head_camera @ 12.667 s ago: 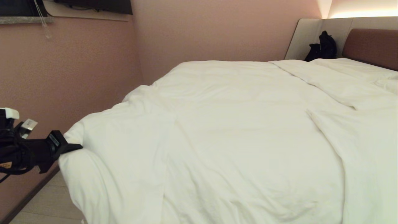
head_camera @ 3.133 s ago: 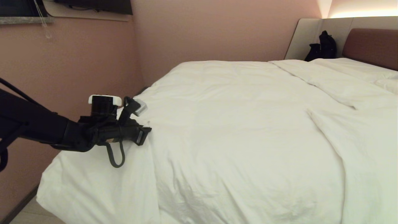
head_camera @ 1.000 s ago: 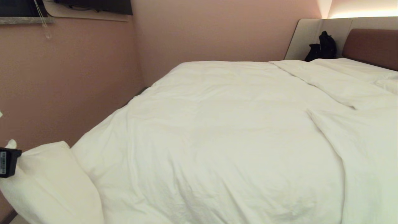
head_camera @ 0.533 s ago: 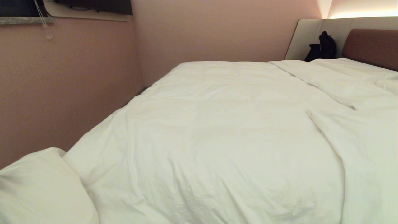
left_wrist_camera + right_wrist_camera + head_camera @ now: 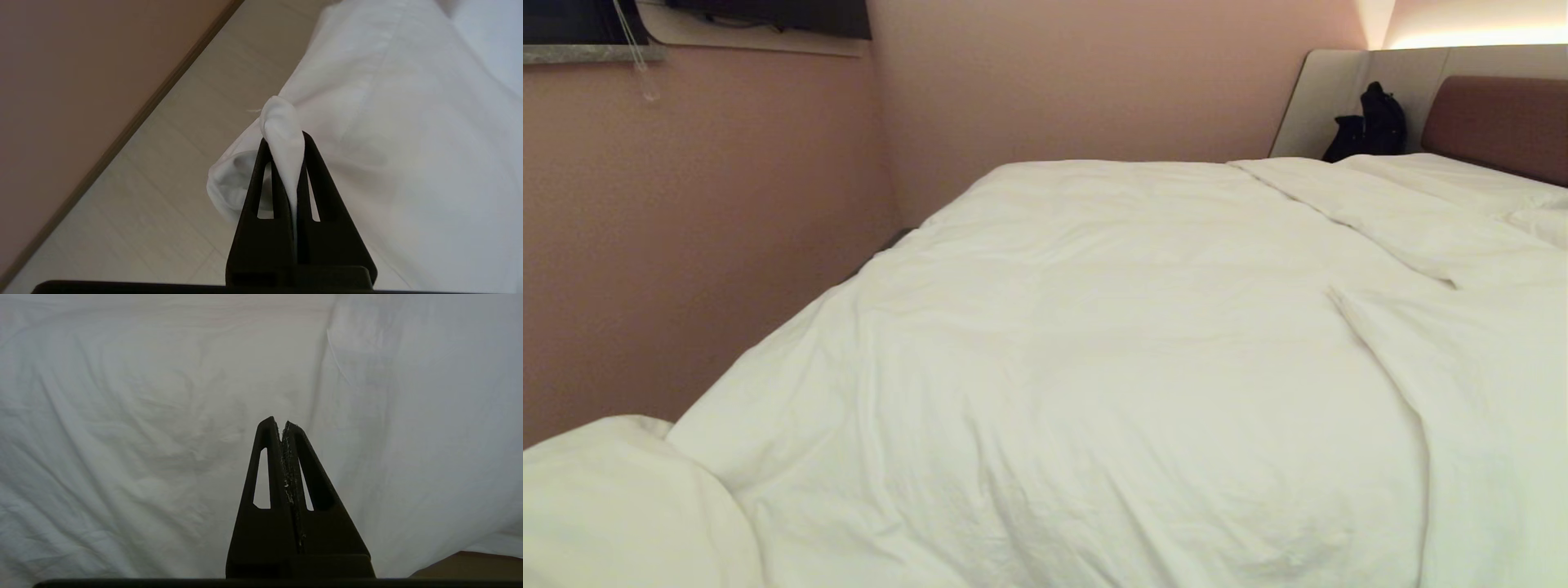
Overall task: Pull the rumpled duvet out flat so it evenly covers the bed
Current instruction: Flatten the corners of the folded blanket
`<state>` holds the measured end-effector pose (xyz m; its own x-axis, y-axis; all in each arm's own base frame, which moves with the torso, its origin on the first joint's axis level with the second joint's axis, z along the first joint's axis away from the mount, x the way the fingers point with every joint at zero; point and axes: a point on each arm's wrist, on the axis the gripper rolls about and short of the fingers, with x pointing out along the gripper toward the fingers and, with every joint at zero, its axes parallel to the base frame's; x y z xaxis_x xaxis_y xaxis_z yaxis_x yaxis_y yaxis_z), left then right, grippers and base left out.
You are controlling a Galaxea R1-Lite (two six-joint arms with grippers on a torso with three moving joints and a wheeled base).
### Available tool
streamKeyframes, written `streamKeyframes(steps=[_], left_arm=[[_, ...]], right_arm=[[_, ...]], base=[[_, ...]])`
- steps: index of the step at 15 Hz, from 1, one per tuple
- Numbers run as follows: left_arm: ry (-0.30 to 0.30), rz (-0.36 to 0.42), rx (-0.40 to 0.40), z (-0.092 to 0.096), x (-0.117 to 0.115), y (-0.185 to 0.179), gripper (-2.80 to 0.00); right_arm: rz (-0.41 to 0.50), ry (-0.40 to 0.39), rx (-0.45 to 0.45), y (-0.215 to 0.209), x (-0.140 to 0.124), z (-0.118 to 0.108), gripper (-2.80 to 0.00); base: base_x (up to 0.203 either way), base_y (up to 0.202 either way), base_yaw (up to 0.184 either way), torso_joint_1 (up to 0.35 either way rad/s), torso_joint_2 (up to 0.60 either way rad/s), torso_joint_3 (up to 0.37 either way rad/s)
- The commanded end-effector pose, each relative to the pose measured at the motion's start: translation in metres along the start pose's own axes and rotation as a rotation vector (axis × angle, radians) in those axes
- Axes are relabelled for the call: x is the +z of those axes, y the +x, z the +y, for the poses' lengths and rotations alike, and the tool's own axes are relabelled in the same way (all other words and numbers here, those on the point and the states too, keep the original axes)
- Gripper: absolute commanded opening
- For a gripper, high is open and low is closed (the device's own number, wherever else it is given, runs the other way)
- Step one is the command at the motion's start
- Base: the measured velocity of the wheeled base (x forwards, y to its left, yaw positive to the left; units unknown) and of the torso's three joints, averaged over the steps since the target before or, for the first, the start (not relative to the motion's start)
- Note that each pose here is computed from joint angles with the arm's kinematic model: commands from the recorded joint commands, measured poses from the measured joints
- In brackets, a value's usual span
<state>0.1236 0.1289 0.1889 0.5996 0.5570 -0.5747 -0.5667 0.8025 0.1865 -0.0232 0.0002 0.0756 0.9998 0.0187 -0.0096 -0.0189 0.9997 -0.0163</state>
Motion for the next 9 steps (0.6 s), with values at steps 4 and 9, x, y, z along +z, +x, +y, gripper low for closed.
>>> streamKeyframes(steps=[4,9], left_arm=[[-0.085,0.065,0.1,0.023,-0.014,0.004,-2.8],[-0.188,0.181,0.129,0.032,-0.037,0.018,-2.8]], right_arm=[[0.001,0.0,0.001,0.0,0.0,0.0,-2.8],[0.001,0.0,0.001,0.0,0.0,0.0,-2.8]], base=[[0.0,0.0,0.0,0.0,0.0,0.0],[0.0,0.0,0.0,0.0,0.0,0.0]])
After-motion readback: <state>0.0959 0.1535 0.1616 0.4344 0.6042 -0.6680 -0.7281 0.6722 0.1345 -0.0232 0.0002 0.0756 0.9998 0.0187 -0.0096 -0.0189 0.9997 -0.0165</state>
